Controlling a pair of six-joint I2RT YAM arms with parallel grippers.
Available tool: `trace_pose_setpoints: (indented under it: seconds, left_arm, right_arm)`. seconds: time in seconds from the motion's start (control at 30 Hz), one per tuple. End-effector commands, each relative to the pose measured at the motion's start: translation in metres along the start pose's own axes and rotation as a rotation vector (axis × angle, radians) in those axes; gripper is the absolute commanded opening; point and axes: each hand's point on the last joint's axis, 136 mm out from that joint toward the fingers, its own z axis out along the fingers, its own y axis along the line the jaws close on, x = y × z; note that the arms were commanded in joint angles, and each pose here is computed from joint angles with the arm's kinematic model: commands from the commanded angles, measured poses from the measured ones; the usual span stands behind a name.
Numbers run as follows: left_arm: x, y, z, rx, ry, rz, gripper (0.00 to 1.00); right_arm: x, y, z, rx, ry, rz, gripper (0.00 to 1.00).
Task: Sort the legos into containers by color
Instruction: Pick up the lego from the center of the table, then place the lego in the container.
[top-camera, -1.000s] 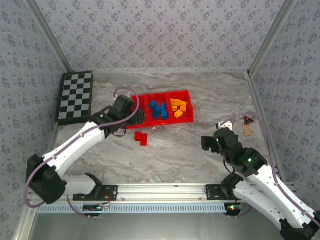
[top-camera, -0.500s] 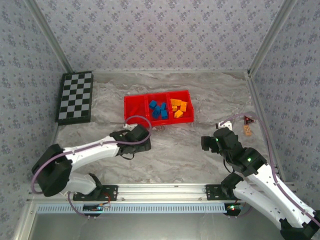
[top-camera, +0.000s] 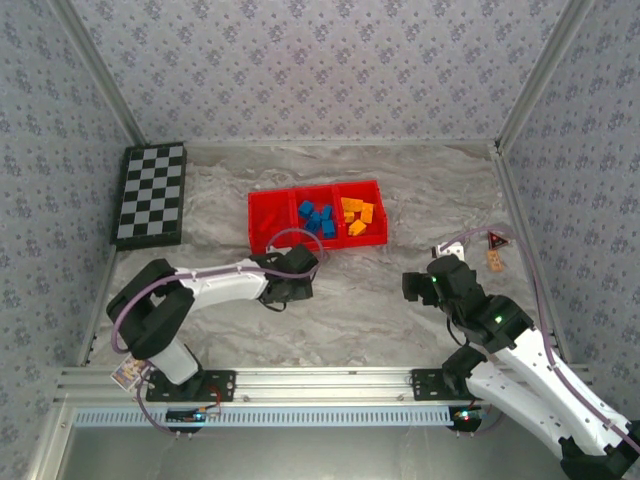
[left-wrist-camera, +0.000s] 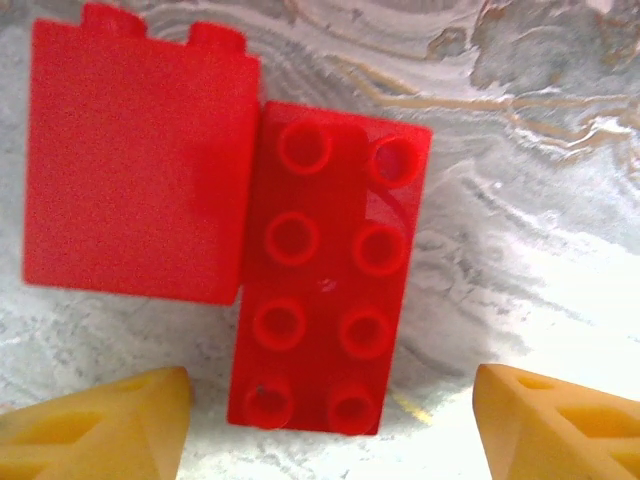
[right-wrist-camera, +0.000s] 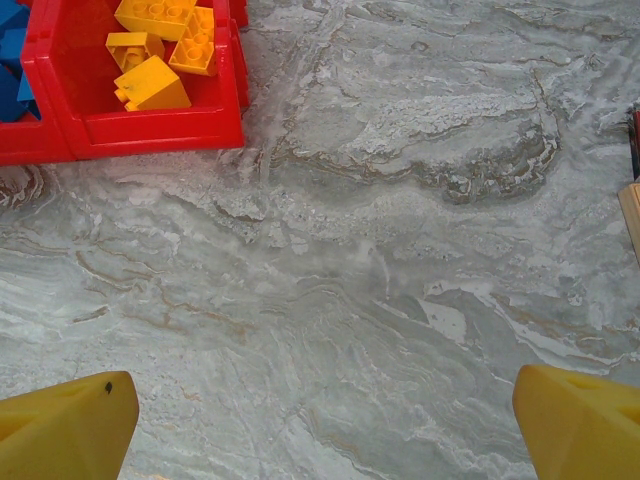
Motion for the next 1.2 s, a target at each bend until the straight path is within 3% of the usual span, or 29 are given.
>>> trace_pose_setpoints:
  seconds: [0.0, 0.3, 0.57, 0.9, 1.17]
  left_arm:
    - [-0.005, -0.005, 0.002, -0.008, 0.0, 0.007, 0.7]
    - [-0.01, -0.001, 0.01, -0.016, 0.022, -0.005, 0.5]
    - [-0.015, -0.007, -0.011, 0.02, -0.029, 0.023, 0.37]
    - [-0.034, -0.015, -0.075, 0.041, -0.151, 0.081, 0.36]
    - [-0.098, 0.004, -0.12, 0.03, -0.297, 0.078, 0.37]
  right_arm:
    - [0.002, 0.001, 0.001, -0.004, 0.004, -0.002, 0.98]
    - [0.002, 0.0, 0.0, -0.003, 0.001, -0.002, 0.98]
    - [0.002, -0.001, 0.001, 0.002, 0.001, -0.001, 0.98]
    - [0.003, -0.001, 0.002, 0.003, 0.004, 0.0, 0.98]
    - [0.003, 0.0, 0.003, 0.002, 0.012, -0.004, 0.98]
